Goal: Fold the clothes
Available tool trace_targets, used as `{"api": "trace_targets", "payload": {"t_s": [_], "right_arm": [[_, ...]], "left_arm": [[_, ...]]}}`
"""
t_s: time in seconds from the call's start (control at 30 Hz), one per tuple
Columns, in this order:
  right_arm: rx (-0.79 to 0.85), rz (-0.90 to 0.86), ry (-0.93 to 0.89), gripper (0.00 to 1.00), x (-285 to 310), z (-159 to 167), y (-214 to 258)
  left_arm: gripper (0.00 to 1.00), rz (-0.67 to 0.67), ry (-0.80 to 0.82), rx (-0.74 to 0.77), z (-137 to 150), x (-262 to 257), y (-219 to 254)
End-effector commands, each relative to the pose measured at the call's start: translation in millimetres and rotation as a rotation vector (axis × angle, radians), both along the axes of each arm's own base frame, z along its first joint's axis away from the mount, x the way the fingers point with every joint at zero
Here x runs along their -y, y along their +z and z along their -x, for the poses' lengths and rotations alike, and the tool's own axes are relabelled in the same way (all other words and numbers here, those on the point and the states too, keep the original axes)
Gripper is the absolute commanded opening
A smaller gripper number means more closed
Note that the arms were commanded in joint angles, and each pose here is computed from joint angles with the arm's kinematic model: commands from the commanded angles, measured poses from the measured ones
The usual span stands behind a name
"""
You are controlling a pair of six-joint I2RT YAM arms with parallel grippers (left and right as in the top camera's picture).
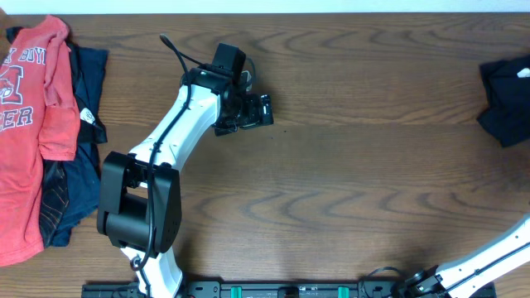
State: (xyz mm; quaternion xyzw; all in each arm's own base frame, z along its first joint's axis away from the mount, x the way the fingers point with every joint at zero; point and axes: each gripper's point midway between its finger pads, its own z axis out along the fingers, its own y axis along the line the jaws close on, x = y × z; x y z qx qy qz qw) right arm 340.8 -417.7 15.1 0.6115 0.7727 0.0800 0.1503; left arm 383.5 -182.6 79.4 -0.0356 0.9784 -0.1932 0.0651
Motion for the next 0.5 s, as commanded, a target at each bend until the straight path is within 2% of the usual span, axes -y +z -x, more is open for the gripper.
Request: {"api": "trace_targets", "payload": {"t_s": [0.0, 0.13, 0.33, 0.47], "right_arm": [[0.007, 0.072, -0.036, 0.99, 12, 6, 34], [0.07, 0.162, 0.044, 0.99, 9, -8, 80], [0.228, 0.378, 0.099, 0.99, -15, -26, 211], [0.321, 0.497, 0.132, 0.99, -46, -15, 293]], "left_arm": [[0.97, 0.001, 0.0, -0.014, 0, 0, -6], [0.97, 0.003, 0.008, 0.001, -5, -3, -5], [0.98, 0.006, 0.039, 0.008, -11, -14, -3], [0.98, 0.015, 0.07, 0.043, -17, -27, 12]]}}
